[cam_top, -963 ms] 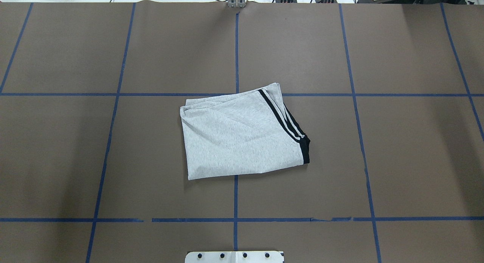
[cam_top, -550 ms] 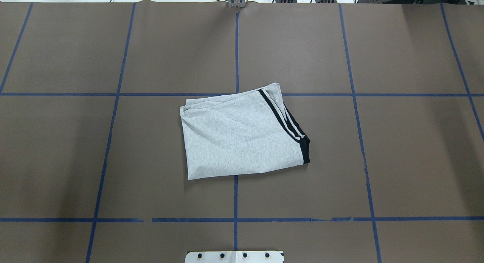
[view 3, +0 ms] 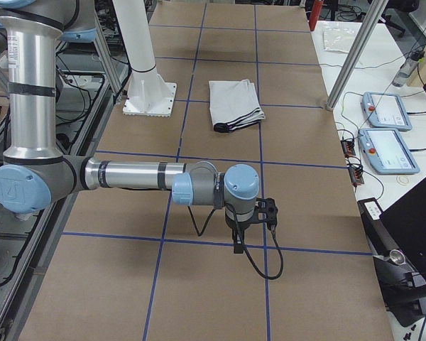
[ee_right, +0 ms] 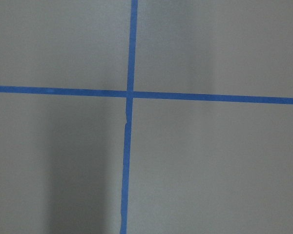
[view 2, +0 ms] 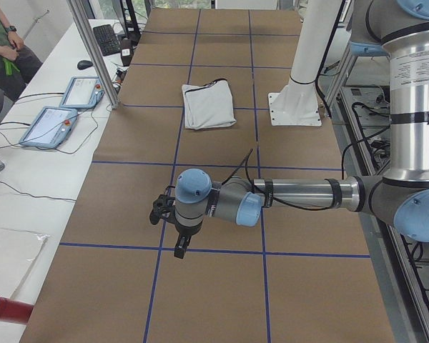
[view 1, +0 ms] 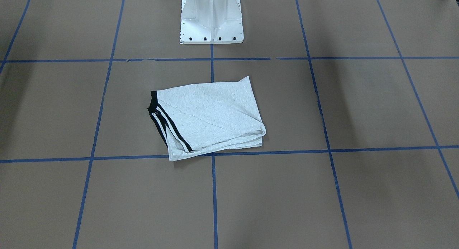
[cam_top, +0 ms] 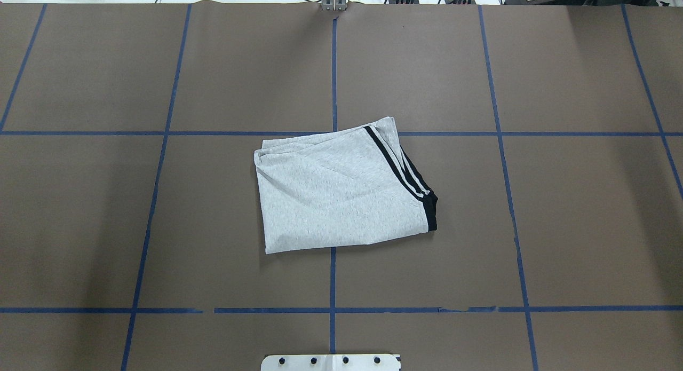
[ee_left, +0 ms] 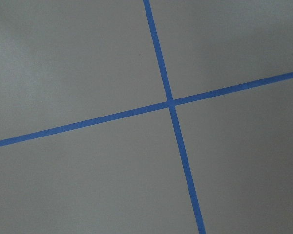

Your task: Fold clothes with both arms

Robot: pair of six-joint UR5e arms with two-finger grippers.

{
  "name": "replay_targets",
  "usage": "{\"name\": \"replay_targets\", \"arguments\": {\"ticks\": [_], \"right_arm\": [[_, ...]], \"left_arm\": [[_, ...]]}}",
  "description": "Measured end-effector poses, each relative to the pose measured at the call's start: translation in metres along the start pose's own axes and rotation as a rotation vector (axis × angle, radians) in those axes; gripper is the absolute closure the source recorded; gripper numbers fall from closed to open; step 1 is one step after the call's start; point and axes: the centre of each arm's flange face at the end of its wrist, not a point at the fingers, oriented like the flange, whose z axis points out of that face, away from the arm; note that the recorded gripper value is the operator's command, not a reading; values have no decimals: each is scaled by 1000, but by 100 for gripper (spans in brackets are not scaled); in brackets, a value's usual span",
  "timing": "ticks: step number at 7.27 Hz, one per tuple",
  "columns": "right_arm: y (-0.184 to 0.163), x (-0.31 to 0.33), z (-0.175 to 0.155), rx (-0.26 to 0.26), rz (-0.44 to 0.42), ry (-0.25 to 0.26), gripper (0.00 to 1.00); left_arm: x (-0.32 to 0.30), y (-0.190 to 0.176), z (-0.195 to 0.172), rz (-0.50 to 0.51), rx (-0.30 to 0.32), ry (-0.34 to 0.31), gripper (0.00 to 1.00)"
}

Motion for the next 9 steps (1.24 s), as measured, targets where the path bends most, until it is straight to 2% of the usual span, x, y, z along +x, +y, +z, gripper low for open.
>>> {"name": "replay_targets", "arguments": {"ticks": [7,9], "right_arm": [[-1,3,2,15,9,0,0],[0,2,2,14,9,-4,0]], "left_arm": [[-1,1,1,-5,-3,1,0],[-2,3,2,-57,-4,2,0]]}}
